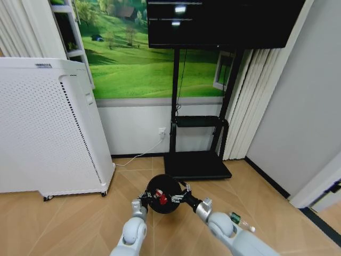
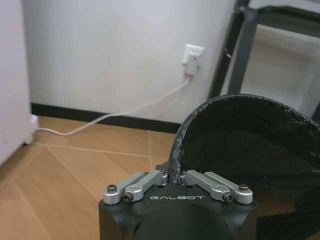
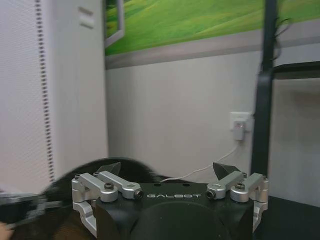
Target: Pick up the trash bin and place the garbage on the floor into it.
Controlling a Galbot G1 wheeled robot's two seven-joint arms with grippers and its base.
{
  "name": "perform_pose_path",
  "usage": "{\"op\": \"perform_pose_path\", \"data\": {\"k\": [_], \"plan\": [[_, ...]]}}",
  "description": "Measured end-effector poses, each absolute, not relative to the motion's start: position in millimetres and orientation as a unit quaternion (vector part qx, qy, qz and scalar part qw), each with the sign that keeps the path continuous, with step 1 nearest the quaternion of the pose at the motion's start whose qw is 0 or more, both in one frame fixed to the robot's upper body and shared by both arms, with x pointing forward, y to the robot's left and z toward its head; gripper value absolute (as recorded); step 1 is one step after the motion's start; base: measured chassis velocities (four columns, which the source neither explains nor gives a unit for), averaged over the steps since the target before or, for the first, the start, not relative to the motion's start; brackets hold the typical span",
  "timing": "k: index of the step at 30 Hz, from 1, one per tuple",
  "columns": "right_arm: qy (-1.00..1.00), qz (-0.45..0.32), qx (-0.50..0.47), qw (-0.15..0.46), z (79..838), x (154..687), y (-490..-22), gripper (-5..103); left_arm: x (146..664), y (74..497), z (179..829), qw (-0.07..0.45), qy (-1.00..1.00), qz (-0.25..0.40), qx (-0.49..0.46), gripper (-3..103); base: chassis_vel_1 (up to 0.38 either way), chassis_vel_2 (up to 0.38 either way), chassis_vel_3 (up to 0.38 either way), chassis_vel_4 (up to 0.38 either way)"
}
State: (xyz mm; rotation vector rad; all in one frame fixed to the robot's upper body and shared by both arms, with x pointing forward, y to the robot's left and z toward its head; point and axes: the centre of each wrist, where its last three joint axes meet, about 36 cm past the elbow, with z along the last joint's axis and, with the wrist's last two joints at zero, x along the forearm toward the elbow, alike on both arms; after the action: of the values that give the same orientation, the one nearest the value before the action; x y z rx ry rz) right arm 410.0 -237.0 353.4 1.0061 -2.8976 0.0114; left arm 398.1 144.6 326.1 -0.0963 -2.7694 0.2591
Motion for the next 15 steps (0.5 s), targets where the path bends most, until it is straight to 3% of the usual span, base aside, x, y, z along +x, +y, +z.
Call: {"op": "perform_pose_path", "data": {"k": [6, 9, 15], "plan": [[-0.973, -0.008, 0.227, 0.033, 361.0, 436.4, -282.8, 100, 370.3, 197.3, 348.6, 0.155, -0.984, 0.083, 0.0, 4, 0.0, 0.0, 0.0, 0.0], [-0.989, -0.011, 0.131, 0.067, 352.0, 447.5, -307.2, 100, 350.9, 232.3, 364.6, 0.141, -0.988, 0.065, 0.021, 4, 0.0, 0.0, 0.0, 0.0], [-0.994, -0.025, 0.042, 0.102, 335.6, 456.2, -332.3, 100, 335.3, 262.8, 384.2, 0.123, -0.989, 0.06, 0.051, 4, 0.0, 0.0, 0.0, 0.0]]}}
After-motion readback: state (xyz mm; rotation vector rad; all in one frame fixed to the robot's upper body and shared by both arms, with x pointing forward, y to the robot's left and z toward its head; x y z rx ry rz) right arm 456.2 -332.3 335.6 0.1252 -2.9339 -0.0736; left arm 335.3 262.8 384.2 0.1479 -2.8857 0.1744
